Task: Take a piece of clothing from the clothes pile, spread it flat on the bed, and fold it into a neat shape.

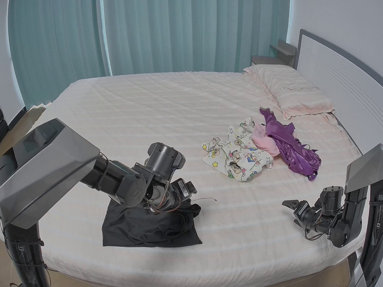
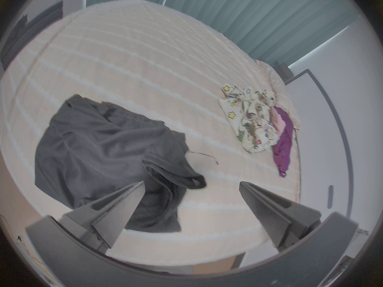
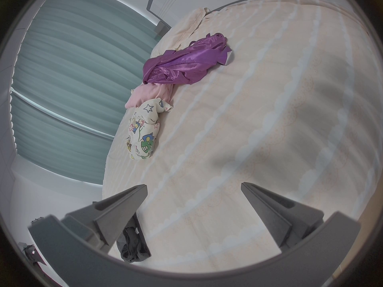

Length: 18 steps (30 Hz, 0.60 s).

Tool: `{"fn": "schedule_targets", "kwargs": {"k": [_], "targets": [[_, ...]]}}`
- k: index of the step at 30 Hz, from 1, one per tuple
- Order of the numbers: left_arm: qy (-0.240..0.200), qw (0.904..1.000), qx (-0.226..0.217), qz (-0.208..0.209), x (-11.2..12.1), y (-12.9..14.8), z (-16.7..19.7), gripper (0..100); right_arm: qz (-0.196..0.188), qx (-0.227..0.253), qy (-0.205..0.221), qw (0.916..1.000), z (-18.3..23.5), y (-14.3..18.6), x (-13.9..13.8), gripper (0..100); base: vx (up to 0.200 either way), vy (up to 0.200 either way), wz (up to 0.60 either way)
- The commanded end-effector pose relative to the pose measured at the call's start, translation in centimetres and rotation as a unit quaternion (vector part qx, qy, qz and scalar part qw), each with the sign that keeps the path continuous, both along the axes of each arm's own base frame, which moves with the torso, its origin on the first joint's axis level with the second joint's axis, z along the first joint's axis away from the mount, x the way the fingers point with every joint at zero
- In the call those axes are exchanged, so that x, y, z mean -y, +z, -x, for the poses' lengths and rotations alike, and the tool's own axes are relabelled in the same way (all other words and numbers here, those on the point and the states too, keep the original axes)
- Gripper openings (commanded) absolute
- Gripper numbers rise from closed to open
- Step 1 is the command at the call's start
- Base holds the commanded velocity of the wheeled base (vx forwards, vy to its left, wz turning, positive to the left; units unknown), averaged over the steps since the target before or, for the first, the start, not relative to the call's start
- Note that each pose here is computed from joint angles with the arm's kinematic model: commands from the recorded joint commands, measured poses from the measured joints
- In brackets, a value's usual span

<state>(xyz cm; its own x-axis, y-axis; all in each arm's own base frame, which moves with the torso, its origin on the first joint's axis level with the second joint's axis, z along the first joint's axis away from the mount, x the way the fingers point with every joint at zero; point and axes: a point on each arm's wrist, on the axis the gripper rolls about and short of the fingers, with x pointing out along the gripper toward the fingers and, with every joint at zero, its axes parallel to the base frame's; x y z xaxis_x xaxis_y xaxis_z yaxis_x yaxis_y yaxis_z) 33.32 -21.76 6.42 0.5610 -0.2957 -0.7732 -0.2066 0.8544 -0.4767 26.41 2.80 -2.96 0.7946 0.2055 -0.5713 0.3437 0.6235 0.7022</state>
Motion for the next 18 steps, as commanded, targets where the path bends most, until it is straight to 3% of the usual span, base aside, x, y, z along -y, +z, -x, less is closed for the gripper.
{"fn": "schedule_targets", "kwargs": {"k": [1,4,10,18], "targets": [[-0.002,0.9991,0.005,0.042,-0.3,2.3,0.9,100,0.000,-0.002,0.000,1.0000,0.0,-0.1,0.0,100,0.000,0.000,0.00],[0.003,0.9985,0.007,0.054,-0.9,3.3,1.4,100,0.000,-0.003,0.000,1.0000,0.1,-0.1,0.0,100,0.000,0.000,0.00],[0.025,0.9982,-0.031,0.046,-4.0,2.1,2.5,100,0.001,-0.003,0.001,1.0000,0.2,-0.1,0.0,100,0.000,0.000,0.00],[0.043,0.9922,-0.076,0.089,-7.2,-0.1,6.1,100,0.000,-0.005,0.002,1.0000,0.2,-0.2,-0.1,100,-0.175,0.000,0.00]]}}
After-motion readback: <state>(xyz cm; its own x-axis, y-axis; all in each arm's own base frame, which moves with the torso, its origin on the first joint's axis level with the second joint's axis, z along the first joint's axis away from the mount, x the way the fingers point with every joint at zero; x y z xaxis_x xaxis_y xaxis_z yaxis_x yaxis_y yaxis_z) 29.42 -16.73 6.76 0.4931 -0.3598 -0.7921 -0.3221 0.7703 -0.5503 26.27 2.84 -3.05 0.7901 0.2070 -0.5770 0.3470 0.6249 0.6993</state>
